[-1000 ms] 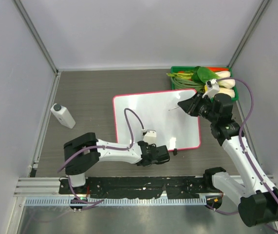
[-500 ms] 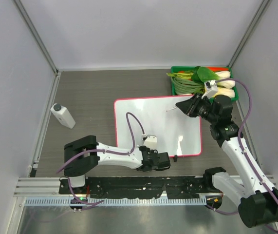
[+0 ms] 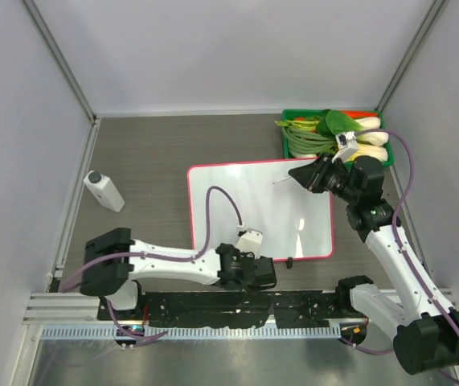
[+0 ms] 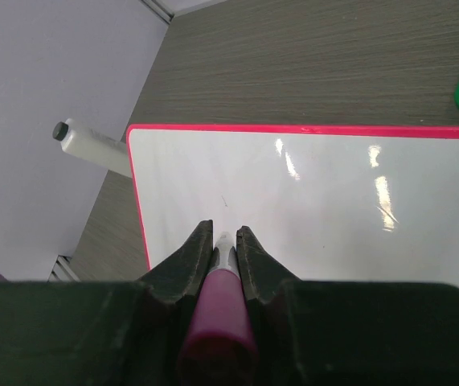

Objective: Write a sentence on the whiteboard

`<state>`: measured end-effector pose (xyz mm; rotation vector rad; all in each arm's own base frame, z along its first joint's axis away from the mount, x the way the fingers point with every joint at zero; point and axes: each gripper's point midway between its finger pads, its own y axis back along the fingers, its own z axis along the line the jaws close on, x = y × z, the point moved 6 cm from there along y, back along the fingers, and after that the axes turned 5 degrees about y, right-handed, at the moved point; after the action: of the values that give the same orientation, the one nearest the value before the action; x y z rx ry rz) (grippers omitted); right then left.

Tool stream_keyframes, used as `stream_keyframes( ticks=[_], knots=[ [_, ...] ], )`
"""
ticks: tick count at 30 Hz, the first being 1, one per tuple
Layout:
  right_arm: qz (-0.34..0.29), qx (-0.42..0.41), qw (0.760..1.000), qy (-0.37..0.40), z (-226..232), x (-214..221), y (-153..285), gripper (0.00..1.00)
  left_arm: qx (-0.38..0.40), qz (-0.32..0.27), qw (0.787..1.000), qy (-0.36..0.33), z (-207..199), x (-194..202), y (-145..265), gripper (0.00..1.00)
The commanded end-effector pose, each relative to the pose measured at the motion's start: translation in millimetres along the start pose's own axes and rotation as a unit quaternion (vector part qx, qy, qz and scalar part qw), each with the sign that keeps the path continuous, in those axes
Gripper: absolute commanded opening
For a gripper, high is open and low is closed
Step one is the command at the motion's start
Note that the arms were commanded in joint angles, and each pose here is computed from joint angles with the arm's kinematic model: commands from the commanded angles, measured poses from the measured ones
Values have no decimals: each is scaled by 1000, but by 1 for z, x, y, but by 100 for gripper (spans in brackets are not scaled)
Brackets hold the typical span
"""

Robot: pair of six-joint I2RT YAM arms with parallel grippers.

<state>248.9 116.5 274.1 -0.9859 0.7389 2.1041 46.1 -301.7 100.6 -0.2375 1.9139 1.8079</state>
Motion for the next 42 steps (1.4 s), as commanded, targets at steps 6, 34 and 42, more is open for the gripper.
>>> stream_keyframes(
  ticks=[6,34,42],
  knots=[
    [-17,-51,998,16,12,-14,-5,2,150,-103,983,-38,4,-87,84,100],
    [61,-280,958,-6,59,-4,10,2,517,-173,831,-108,20,-242,124,88],
    [61,-284,957,-10,60,-2,11,2,536,-159,821,-115,7,-254,112,57]
  ],
)
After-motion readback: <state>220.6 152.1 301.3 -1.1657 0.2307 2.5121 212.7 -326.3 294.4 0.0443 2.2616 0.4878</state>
